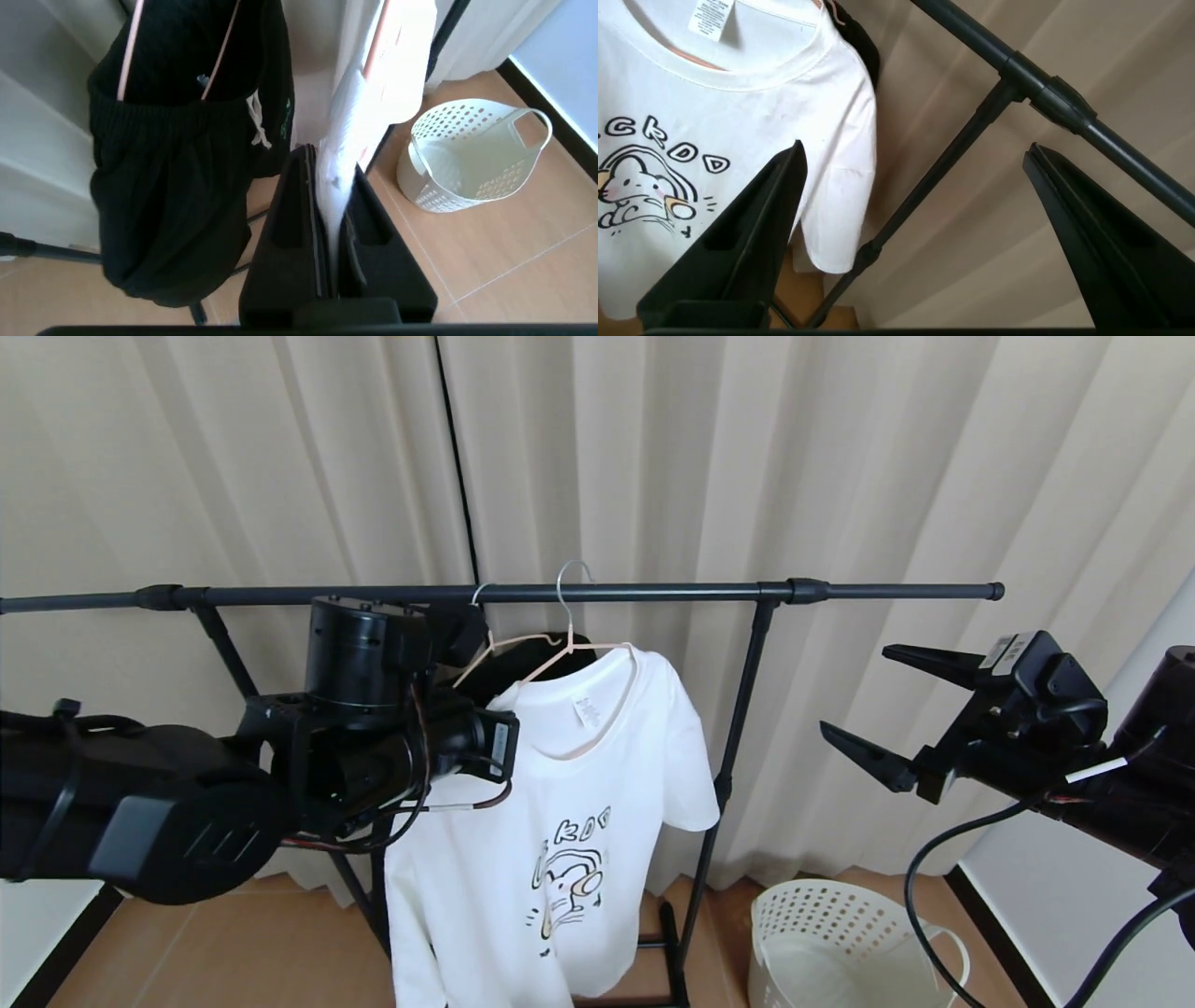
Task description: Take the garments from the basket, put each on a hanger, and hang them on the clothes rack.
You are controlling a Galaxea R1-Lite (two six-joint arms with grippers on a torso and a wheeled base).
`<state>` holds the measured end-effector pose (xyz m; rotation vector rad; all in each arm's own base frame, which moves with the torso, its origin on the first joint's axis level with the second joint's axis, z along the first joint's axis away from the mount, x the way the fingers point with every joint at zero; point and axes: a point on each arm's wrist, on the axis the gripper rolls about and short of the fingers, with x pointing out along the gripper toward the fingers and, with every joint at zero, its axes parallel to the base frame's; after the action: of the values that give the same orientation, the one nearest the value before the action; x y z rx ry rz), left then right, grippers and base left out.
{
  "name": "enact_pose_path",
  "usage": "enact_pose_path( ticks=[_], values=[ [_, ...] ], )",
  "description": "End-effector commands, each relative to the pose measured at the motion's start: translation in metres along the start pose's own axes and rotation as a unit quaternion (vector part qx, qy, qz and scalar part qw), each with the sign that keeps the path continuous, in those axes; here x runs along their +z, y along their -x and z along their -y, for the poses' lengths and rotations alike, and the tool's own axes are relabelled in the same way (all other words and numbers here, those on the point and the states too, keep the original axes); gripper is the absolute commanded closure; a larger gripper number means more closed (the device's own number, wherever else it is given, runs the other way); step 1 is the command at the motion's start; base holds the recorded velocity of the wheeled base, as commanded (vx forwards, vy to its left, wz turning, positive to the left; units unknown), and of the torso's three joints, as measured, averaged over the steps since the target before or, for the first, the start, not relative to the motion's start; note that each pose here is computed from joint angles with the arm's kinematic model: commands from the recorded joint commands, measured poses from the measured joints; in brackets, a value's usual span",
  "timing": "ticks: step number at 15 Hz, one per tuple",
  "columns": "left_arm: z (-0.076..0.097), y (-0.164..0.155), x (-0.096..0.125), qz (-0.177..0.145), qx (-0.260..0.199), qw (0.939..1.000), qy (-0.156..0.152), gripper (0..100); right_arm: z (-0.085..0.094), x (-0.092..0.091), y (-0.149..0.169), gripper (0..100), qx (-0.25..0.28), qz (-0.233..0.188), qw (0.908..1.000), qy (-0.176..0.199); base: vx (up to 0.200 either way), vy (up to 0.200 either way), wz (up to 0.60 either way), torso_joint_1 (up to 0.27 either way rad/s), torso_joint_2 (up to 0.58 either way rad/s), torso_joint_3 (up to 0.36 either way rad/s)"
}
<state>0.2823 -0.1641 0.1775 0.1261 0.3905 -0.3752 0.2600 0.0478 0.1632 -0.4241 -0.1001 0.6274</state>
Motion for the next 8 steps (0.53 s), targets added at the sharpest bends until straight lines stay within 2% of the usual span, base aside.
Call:
enact_pose_path(
  ticks=[1,8],
  values=[
    [0.003,-0.024,-0.002,-0.010,0.007,0.9999,0.004,100,0.000,-0.001,0.000,0,0.001,-0.001,1.0000,-0.001,0.000,0.000,0.00,0.000,0.00,0.000],
    [0.009,-0.070,0.011,0.010,0.049,0.9978,0.045,100,0.000,-0.002,-0.002,0,0.000,-0.003,1.0000,-0.001,0.000,0.000,0.00,0.000,0.00,0.000]
  ],
)
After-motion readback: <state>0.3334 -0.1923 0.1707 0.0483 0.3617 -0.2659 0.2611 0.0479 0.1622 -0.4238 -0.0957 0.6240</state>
